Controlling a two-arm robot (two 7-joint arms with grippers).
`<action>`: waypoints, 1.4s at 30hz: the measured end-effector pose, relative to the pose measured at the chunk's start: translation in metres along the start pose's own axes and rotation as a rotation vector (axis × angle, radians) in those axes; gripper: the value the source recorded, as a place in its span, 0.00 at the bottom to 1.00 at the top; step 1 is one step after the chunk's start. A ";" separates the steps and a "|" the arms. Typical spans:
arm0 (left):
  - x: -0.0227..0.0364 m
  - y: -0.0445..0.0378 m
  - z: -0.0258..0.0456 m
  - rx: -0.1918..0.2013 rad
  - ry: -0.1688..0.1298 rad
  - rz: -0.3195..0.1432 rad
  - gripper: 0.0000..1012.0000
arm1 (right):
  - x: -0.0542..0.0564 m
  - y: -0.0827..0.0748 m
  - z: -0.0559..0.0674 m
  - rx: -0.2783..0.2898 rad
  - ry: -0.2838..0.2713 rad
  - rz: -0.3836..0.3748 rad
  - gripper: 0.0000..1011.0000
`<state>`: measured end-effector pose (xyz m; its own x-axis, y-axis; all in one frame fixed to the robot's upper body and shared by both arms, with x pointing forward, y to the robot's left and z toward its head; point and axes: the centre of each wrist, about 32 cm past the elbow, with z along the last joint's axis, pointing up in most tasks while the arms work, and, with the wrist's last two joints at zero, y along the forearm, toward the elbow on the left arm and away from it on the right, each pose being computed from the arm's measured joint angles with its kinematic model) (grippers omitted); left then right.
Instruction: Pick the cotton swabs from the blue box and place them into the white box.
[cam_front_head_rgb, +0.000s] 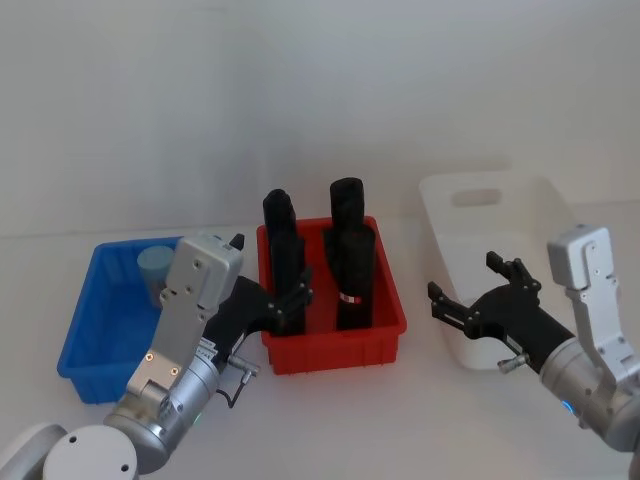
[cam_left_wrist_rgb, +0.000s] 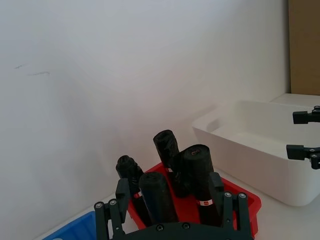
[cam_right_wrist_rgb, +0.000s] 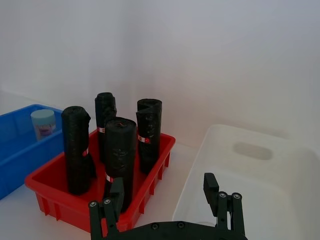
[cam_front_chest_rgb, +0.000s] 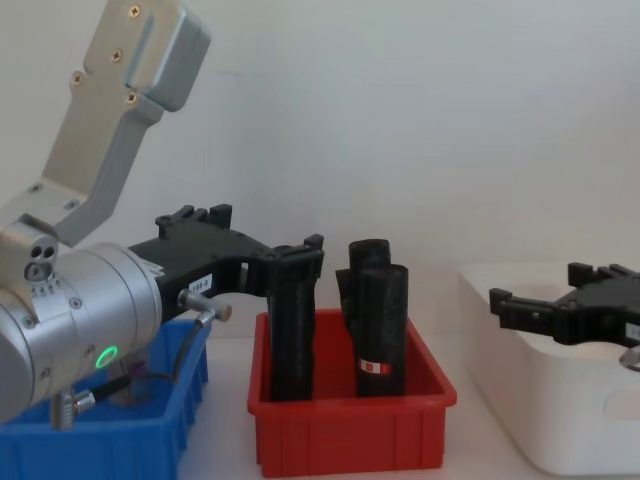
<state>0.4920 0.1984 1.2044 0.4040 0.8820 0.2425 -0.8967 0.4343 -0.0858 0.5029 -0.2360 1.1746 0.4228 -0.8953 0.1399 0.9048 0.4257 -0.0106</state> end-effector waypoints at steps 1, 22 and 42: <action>0.0000 0.0000 0.0000 0.000 0.000 0.000 0.99 | 0.001 0.006 -0.002 -0.001 -0.005 0.012 0.99; 0.0000 0.0000 0.0000 0.000 0.000 0.000 0.99 | 0.004 0.082 -0.019 -0.002 -0.040 0.184 0.99; 0.0000 0.0000 0.0000 0.000 0.000 0.000 0.99 | 0.001 0.131 -0.027 -0.011 -0.036 0.253 0.90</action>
<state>0.4920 0.1984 1.2044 0.4040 0.8820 0.2426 -0.8966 0.4343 -0.0860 0.6229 -0.1849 1.1469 0.6340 -0.7552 0.1665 0.7710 0.6339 -0.0602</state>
